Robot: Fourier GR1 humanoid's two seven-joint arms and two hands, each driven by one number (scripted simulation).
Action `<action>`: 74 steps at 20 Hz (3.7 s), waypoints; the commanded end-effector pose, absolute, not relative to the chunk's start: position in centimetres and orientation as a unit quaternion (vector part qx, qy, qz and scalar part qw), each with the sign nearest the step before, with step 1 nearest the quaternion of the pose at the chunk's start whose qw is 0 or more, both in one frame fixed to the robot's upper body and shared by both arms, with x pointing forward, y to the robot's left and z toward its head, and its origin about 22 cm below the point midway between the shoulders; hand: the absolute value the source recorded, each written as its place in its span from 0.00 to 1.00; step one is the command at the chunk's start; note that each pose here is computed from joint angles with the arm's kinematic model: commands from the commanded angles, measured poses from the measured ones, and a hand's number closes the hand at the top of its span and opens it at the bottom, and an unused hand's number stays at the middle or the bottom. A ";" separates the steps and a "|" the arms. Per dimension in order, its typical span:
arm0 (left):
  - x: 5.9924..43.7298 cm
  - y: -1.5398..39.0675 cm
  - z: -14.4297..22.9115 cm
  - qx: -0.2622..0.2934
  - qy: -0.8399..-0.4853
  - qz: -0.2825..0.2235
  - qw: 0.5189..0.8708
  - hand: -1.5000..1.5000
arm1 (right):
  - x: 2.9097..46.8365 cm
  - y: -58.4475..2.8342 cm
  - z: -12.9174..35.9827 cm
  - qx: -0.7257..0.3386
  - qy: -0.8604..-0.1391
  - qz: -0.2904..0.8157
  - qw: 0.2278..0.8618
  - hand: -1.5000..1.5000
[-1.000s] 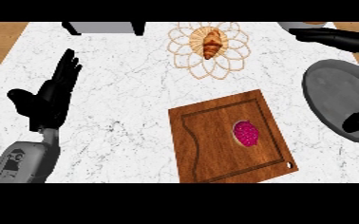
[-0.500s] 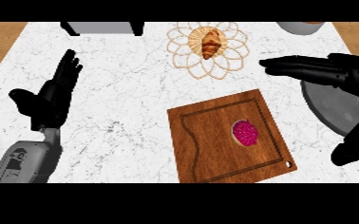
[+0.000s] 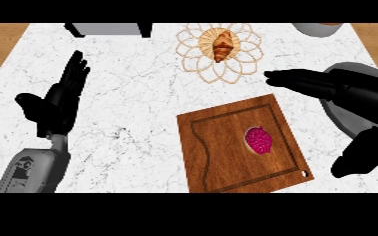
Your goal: Pick the cupcake from the cutting board and place it in the pan
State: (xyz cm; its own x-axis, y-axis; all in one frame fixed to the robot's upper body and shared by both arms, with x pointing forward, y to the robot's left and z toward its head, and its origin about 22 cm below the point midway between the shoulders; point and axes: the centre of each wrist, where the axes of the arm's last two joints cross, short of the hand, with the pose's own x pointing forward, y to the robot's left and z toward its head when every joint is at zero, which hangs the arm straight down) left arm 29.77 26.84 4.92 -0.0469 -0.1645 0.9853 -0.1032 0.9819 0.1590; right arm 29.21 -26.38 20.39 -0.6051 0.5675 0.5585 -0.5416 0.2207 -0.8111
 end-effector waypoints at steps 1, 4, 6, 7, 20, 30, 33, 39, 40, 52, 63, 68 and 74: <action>30.5 26.6 5.5 0.088 -0.717 -0.020 0.691 0.50 | 30.3 -24.7 19.8 -0.037 -0.626 0.629 0.458 0.00; 28.8 27.6 4.2 0.091 -0.720 -0.022 0.687 0.50 | 31.1 -24.3 17.3 -0.031 -0.606 0.648 0.460 0.00; 29.1 27.2 4.1 0.087 -0.719 -0.020 0.690 0.50 | 30.3 -24.1 17.5 -0.016 -0.598 0.659 0.456 0.00; 30.2 28.2 5.7 0.090 -0.715 -0.025 0.693 0.50 | 30.9 -24.4 16.1 -0.021 -0.592 0.664 0.456 0.00; 29.3 26.2 4.4 0.090 -0.723 -0.022 0.685 0.50 | 29.7 -22.7 13.3 -0.022 -0.558 0.711 0.428 0.00; 29.4 27.3 5.6 0.082 -0.718 -0.020 0.691 0.50 | 30.7 -18.4 11.4 -0.108 -0.495 0.762 0.402 0.00; 30.3 29.5 6.1 0.091 -0.726 -0.023 0.681 0.50 | 33.0 -19.6 13.8 -0.099 -0.495 0.762 0.406 0.00; 28.0 27.5 4.5 0.091 -0.725 -0.025 0.682 0.50 | 29.7 -17.6 10.1 -0.099 -0.494 0.762 0.408 0.00; 28.9 26.8 5.4 0.097 -0.727 -0.018 0.679 0.50 | 30.6 -20.7 9.5 -0.093 -0.487 0.772 0.398 0.00; 28.6 29.3 5.5 0.101 -0.721 -0.018 0.686 0.50 | 30.3 -19.6 4.9 -0.092 -0.443 0.793 0.407 0.00; 28.9 27.8 4.3 0.090 -0.719 -0.025 0.688 0.50 | 30.9 -18.8 5.1 -0.054 -0.470 0.812 0.343 1.00; 29.3 27.8 5.2 0.091 -0.722 -0.011 0.686 0.50 | 31.7 -18.7 2.8 -0.177 -0.435 0.687 0.554 1.00; 28.9 28.3 4.2 0.110 -0.718 -0.015 0.688 0.50 | 32.6 -18.8 4.8 -0.347 -0.397 0.479 0.702 1.00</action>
State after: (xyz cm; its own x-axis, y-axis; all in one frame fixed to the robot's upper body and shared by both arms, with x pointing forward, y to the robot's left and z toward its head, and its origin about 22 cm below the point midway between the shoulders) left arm 29.01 28.30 4.50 -0.0302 -0.1674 0.9854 -0.1344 0.9776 0.1620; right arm 32.07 -18.92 4.04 -0.0962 0.9677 0.2331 -0.5100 0.1531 -0.8464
